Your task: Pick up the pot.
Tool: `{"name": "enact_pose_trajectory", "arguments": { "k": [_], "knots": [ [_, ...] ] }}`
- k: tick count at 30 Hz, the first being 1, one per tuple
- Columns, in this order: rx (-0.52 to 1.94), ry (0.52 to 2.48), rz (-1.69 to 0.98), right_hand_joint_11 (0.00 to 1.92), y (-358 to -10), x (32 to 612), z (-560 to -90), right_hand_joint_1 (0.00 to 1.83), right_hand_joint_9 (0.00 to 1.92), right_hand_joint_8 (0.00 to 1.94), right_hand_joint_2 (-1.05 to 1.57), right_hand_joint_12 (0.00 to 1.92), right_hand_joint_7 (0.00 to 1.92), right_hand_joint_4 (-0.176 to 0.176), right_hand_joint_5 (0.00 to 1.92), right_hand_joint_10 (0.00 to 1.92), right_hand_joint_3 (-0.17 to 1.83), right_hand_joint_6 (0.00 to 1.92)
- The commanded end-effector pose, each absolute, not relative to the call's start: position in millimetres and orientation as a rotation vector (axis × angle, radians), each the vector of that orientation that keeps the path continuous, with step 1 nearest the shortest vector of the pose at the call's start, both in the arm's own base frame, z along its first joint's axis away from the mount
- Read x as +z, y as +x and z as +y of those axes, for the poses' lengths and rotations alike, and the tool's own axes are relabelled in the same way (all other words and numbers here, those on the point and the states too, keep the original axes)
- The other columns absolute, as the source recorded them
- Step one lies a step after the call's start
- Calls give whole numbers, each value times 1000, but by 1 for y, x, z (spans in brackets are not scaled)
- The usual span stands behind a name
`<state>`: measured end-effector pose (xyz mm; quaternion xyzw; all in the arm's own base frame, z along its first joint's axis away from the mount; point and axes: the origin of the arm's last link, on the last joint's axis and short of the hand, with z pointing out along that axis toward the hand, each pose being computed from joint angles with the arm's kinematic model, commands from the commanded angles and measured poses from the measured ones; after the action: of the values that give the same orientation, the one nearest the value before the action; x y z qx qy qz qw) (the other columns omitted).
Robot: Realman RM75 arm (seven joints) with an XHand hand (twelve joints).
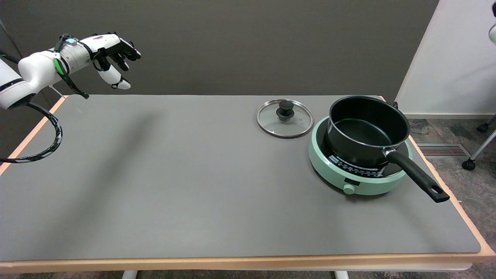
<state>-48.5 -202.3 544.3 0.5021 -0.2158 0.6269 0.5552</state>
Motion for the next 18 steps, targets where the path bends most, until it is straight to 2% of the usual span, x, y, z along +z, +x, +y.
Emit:
{"name": "enact_pose_trajectory", "arguments": {
  "k": [1, 4, 7, 12, 18],
  "knots": [
    [1292, 1204, -202, 0, -92, 517, -179, 1143, 0, 0, -242, 0, 0, -176, 0, 0, 610, 0],
    [1277, 1242, -176, 1, -93, 505, -191, 1168, 1, 1, -257, 1, 1, -176, 1, 1, 708, 1],
    [1403, 1242, -206, 18, -96, 503, -190, 1182, 18, 18, -270, 18, 18, -176, 18, 18, 745, 18],
    [1551, 1180, -219, 28, -105, 507, -168, 1156, 28, 28, -215, 28, 28, -176, 28, 28, 792, 28],
    [1526, 1151, -185, 53, -111, 512, -145, 1084, 53, 53, -147, 53, 53, -176, 53, 53, 849, 53]
  ]
}}
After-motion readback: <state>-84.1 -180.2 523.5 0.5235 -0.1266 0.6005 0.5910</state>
